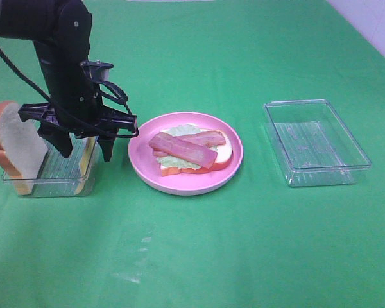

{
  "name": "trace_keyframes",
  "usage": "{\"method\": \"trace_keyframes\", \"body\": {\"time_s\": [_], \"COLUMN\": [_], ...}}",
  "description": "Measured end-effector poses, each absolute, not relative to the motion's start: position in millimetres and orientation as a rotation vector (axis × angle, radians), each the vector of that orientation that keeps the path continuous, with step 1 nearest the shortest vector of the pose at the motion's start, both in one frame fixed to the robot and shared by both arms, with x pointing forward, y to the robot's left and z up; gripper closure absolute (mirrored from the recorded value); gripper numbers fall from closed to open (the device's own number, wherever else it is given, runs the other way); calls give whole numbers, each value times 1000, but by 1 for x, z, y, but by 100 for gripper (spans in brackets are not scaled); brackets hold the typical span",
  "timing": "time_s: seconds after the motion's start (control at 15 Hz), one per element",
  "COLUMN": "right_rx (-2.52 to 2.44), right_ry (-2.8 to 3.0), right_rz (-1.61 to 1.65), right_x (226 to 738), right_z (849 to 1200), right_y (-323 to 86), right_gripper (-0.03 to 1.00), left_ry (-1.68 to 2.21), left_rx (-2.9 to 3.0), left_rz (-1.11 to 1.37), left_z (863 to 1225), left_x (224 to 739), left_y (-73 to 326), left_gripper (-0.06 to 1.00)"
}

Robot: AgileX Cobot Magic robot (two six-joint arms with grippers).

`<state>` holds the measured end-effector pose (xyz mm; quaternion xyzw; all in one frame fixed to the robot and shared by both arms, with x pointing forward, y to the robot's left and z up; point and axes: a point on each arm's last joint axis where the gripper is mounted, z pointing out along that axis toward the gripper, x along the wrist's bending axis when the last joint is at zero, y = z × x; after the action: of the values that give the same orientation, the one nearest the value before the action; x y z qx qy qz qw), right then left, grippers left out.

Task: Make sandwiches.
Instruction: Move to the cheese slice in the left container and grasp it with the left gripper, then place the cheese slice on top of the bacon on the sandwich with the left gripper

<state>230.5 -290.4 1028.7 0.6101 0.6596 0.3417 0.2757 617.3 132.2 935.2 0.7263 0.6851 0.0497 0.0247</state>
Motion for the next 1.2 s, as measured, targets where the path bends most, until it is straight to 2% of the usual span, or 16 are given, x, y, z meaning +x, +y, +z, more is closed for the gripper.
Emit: {"method": "trace_keyframes", "body": {"time_s": [0.13, 0.33, 0.4, 0.47, 0.67, 1.0, 1.2], "right_rx": [1639, 1639, 1639, 1639, 1639, 1639, 1639], "right_ry": [1772, 1772, 1772, 1772, 1772, 1772, 1772], "right_rz": [918, 918, 918, 918, 918, 918, 918], "right_x": [230, 230, 230, 230, 230, 230, 230], "right_z": [1029, 1029, 1029, 1029, 1029, 1029, 1029], "right_y": [-290, -290, -290, -290, -290, -290, -290], "right_gripper": [5, 5, 5, 5, 5, 5, 5], "left_ry": [2120, 2122, 2131, 2133, 2136, 2140, 2101], "left_rx": [2246, 2248, 2256, 2258, 2260, 2259, 2209], "left_rz": [153, 151, 145, 144, 141, 135, 167], "left_z": [935, 935, 935, 935, 935, 937, 970], "left_x": [617, 617, 616, 616, 615, 615, 609], "left_y": [132, 132, 133, 133, 133, 133, 135], "left_gripper": [33, 46, 66, 76, 94, 94, 94]}}
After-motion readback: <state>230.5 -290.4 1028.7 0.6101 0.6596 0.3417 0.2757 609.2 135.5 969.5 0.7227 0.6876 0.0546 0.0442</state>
